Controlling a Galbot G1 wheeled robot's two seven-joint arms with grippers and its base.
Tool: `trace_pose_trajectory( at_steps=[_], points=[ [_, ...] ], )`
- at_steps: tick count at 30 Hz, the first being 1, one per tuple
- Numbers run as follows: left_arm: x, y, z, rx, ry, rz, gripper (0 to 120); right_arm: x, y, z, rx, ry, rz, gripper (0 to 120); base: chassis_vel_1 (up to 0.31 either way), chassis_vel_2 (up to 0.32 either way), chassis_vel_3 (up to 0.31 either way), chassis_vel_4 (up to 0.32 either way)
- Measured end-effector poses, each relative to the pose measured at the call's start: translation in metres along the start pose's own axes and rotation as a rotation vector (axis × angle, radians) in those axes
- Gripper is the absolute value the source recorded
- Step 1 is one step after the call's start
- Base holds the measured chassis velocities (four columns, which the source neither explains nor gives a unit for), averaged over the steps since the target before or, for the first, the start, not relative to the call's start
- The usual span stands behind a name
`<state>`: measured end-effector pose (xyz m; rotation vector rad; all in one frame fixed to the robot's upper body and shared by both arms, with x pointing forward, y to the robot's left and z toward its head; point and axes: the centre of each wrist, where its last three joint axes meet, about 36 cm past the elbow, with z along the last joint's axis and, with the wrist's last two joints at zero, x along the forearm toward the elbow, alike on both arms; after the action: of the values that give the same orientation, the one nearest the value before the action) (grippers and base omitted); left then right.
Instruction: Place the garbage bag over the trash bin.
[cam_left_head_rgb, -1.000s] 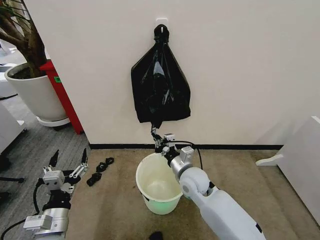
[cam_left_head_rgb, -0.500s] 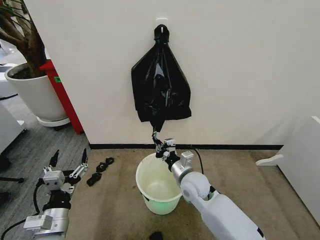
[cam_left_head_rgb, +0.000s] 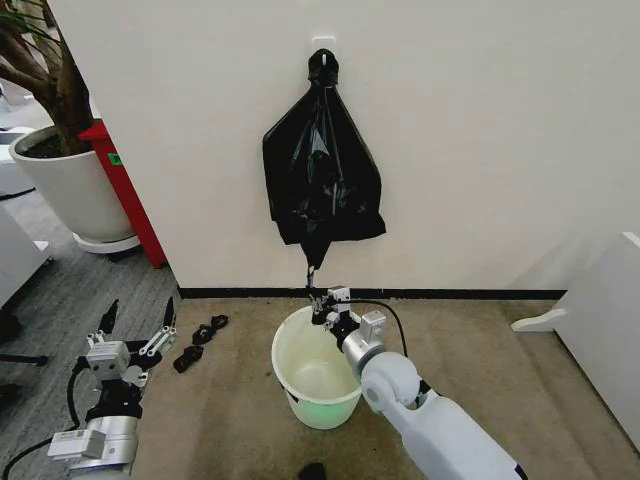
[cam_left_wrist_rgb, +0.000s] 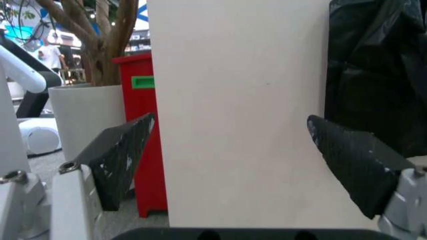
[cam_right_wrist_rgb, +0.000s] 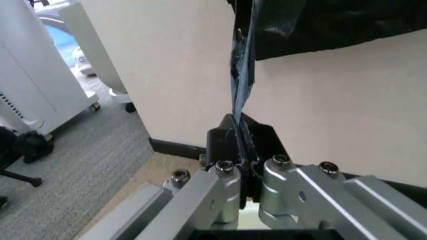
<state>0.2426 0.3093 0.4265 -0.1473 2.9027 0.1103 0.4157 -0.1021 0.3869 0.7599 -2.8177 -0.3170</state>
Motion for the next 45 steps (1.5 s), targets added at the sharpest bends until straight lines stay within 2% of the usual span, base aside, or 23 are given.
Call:
trace_pose_trajectory(
  at_steps=[25,27,29,32,35,36,38,43,45],
  points=[
    [0.001,0.000,0.001,-0.002,0.001,-0.002,88,0.004,0.001,0.007,0.005,0.011,0.002,0,0.000,0.000,0.000,0.000],
    [0.001,0.000,0.001,-0.002,0.001,-0.002,89,0.008,0.002,0.001,0.013,0.001,0.002,11,0.000,0.000,0.000,0.000],
    [0.001,0.000,0.001,-0.002,0.000,-0.002,89,0.010,0.002,-0.002,0.017,-0.005,0.000,15,0.000,0.000,0.000,0.000],
    [0.000,0.000,0.001,-0.001,0.000,-0.001,89,0.018,0.004,-0.012,0.031,-0.032,0.004,26,0.000,0.000,0.000,0.000],
    [-0.001,0.001,0.003,0.006,-0.007,0.006,89,0.028,0.002,-0.032,0.054,-0.098,0.022,39,0.000,0.000,0.000,0.000],
    [-0.001,0.001,0.003,0.006,-0.007,0.006,89,0.028,0.002,-0.032,0.054,-0.098,0.022,39,0.000,0.000,0.000,0.000],
    [-0.004,0.002,0.004,0.026,-0.020,0.022,90,0.034,-0.003,-0.048,0.067,-0.147,0.036,48,0.000,0.000,0.000,0.000],
    [-0.029,0.006,0.000,0.111,-0.087,0.077,90,0.041,-0.026,-0.090,0.111,-0.247,0.066,69,0.000,0.000,0.000,0.000],
    [-0.035,0.007,-0.001,0.128,-0.099,0.089,89,0.042,-0.030,-0.097,0.117,-0.259,0.069,73,0.000,0.000,0.000,0.000]
  ],
)
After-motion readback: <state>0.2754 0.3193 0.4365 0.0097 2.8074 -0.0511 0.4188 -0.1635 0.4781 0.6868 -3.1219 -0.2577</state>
